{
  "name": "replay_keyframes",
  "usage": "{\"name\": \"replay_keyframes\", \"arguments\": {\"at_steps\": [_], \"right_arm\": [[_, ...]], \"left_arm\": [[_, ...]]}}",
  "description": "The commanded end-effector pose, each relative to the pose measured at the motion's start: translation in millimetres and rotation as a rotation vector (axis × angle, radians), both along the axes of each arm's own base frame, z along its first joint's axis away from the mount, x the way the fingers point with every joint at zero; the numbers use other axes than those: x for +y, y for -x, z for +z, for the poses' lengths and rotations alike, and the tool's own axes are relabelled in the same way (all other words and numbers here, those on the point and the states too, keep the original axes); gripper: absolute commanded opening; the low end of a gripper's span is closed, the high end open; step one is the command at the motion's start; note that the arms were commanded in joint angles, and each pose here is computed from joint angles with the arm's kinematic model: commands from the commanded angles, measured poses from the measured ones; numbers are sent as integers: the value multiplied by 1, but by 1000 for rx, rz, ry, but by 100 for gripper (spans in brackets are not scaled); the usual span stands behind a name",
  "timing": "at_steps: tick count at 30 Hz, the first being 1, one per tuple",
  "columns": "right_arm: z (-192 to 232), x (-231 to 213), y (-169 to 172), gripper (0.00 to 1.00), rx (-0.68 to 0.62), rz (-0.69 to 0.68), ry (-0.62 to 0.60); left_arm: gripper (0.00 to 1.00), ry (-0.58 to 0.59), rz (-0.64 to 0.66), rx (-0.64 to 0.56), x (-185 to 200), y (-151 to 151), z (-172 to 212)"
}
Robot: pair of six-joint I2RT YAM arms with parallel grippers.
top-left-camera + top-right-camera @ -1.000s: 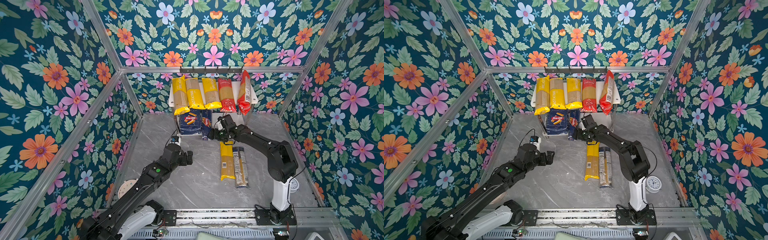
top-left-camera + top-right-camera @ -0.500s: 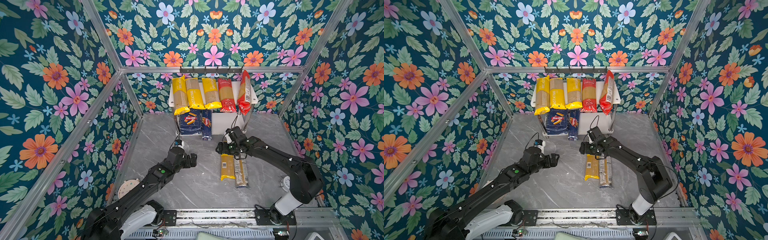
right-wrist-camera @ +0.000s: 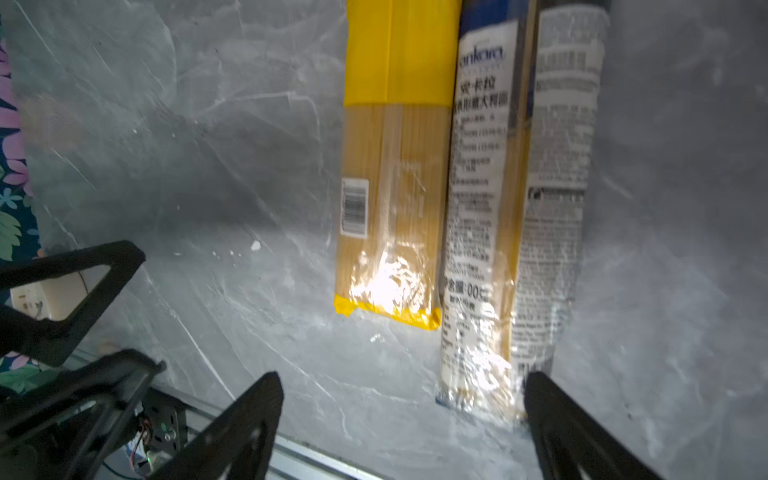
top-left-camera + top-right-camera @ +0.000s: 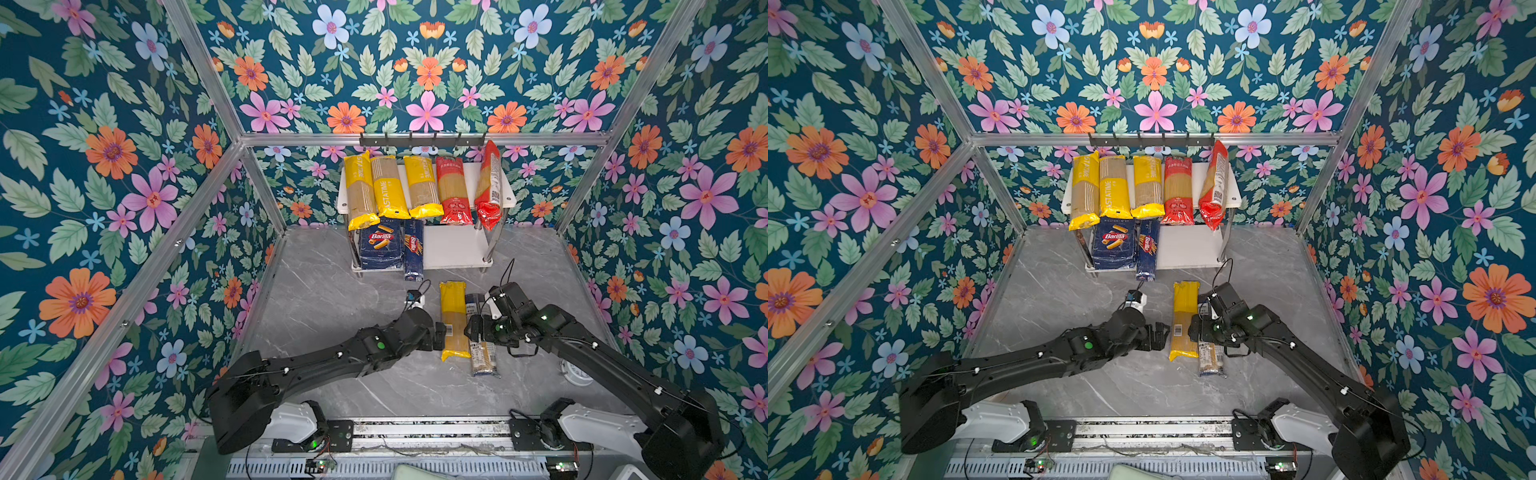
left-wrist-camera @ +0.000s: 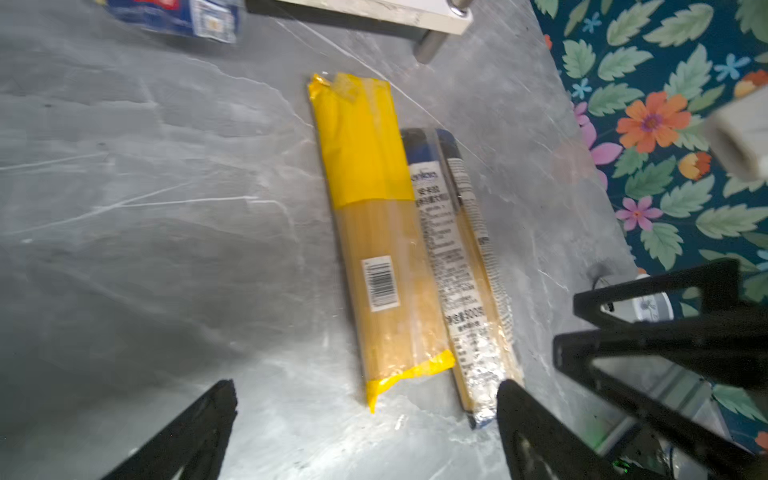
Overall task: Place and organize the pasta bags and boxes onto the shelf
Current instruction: 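Move both grippers over the yellow bag and clear spaghetti pack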
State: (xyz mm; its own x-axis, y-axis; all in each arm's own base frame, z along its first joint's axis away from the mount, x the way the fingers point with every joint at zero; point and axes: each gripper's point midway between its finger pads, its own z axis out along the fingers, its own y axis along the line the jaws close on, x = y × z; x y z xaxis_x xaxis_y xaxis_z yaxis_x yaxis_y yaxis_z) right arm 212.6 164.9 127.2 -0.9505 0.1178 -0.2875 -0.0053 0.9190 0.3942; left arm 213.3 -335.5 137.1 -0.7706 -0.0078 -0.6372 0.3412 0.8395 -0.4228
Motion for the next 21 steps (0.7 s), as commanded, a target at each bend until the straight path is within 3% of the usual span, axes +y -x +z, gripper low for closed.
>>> {"name": "replay_keyframes", "arguments": {"at_steps": [1,9,21], "right_arm": [[-8,-14,18,92,48,-49,17],[-32,-26,40,92,121,-96,23],[-44,-23,38,92,146,-96,29]], "left_arm": [[99,20,18,-6,-21,2,-1],[99,-14,33,20,-35,12,-16],[99,-40,103,33,-1,20,-20]]}}
